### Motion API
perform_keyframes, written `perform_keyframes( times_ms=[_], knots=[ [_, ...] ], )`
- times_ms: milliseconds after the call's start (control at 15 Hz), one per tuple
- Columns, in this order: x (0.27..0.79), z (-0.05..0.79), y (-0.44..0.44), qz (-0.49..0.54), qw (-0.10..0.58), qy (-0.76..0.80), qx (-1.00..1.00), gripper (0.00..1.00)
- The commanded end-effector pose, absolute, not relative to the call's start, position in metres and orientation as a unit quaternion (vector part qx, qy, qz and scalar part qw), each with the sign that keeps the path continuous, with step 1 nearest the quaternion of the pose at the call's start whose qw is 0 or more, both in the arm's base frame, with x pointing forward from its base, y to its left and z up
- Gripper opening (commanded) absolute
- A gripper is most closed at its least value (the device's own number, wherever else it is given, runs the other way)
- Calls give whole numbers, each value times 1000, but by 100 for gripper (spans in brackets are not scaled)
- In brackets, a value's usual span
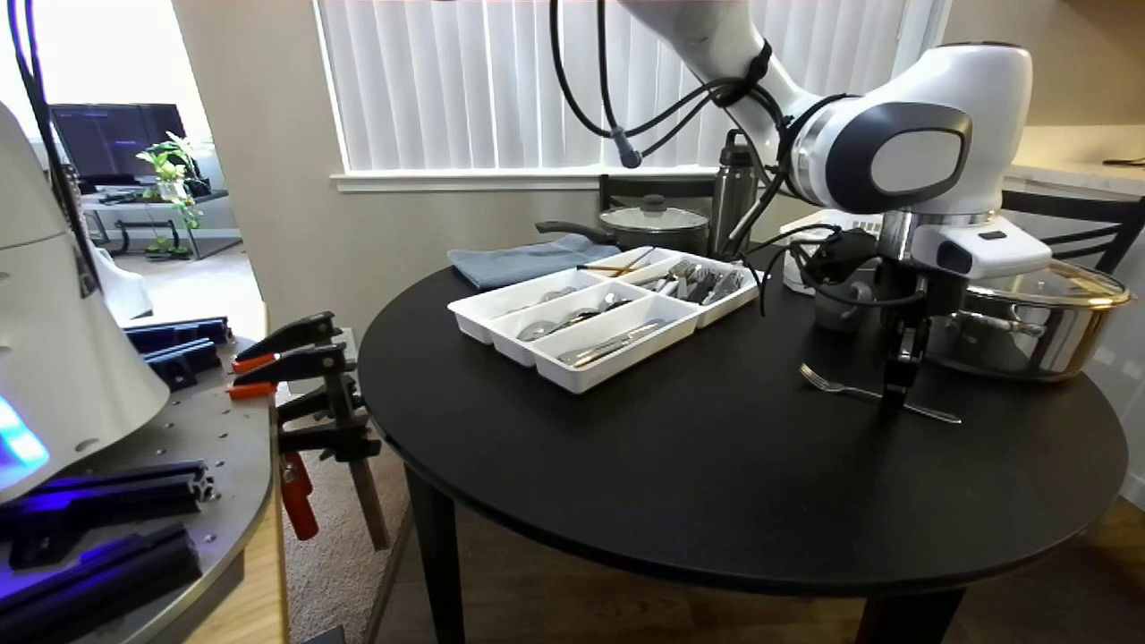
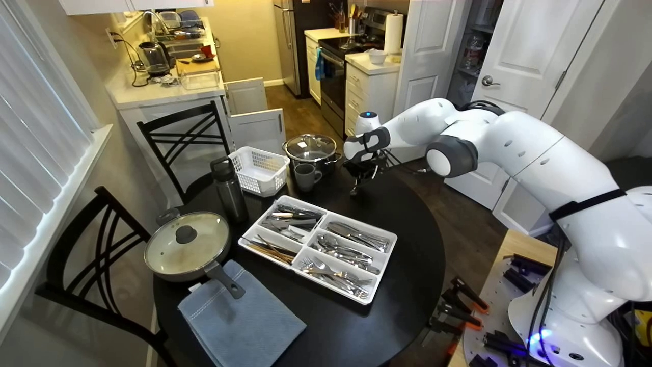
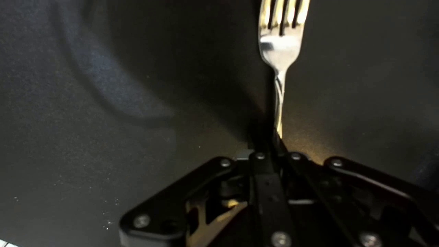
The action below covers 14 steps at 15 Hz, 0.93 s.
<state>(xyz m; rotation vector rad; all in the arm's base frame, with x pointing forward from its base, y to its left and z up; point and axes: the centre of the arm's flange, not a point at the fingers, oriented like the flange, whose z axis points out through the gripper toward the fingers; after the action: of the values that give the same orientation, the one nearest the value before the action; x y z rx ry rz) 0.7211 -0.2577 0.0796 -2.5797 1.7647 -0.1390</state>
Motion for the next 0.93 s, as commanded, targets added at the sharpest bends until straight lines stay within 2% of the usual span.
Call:
perform_keyframes(
  times_ms=[0, 600, 733, 867],
  knots=[
    [717, 86, -253, -34, 26, 575, -817, 40],
    [720, 107, -230, -39, 54, 550, -832, 95],
    [725, 118, -227, -50, 62, 545, -835, 100],
    [732, 120, -223, -50, 64, 541, -837, 100]
  ],
)
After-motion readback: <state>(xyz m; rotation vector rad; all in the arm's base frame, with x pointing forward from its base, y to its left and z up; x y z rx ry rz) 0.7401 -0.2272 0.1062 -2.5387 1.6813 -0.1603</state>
